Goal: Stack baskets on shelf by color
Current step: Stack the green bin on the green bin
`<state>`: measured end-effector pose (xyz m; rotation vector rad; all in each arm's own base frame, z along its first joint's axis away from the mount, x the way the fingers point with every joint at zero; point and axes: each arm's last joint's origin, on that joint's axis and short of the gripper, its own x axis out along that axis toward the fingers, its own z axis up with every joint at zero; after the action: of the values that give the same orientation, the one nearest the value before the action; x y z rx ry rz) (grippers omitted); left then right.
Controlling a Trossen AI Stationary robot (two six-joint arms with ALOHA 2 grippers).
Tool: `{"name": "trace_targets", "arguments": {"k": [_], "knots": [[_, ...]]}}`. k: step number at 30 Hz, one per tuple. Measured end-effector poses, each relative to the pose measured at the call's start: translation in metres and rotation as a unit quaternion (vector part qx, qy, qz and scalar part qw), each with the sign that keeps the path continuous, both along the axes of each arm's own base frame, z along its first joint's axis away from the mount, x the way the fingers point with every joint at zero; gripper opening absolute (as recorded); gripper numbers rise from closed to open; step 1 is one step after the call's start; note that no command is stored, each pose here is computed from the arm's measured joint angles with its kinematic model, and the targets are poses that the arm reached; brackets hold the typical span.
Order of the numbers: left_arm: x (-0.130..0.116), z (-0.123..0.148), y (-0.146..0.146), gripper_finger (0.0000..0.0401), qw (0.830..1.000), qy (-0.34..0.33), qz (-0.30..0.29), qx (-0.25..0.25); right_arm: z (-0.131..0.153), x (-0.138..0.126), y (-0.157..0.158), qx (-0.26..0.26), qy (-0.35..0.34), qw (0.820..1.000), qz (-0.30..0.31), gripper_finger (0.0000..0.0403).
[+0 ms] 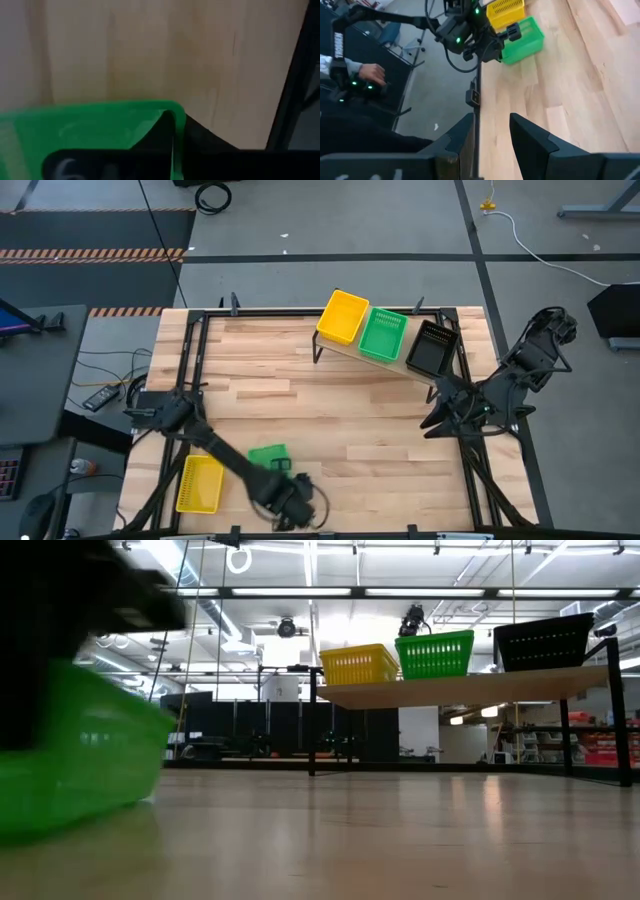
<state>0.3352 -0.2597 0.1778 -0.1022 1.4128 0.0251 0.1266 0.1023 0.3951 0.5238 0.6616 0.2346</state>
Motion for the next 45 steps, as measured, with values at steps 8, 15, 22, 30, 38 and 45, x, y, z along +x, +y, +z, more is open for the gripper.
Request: {"name": "trace_targets", "arguments": {"k": [8,15,22,30,38,45], "knots": [[0.052,0.014,0.048,0.0009,0.994,-0.079,-0.074,-0.018,-0.007,-0.006,-0.007,-0.031,0.036,0.999,-0.010,0.0130],[0.094,0.043,0.093,0.0020,0.979,-0.169,-0.109,-0.020,-0.014,-0.006,-0.011,-0.037,0.083,0.995,-0.039,0.0130],[0.114,0.065,0.128,0.0053,0.975,-0.206,-0.078,-0.016,-0.019,0.001,-0.006,-0.055,0.092,0.993,-0.050,0.0130],[0.116,0.070,0.134,0.0117,0.974,-0.207,-0.086,-0.029,-0.031,0.017,0.008,-0.089,0.119,0.988,-0.045,0.0130],[0.090,0.086,0.141,0.0187,0.990,-0.133,-0.027,-0.035,-0.041,0.042,0.028,-0.095,0.103,0.989,-0.039,0.0146],[0.048,0.131,0.143,0.0182,0.992,-0.115,-0.046,0.036,-0.064,0.078,0.050,-0.153,0.090,0.983,-0.043,0.0200]]}}
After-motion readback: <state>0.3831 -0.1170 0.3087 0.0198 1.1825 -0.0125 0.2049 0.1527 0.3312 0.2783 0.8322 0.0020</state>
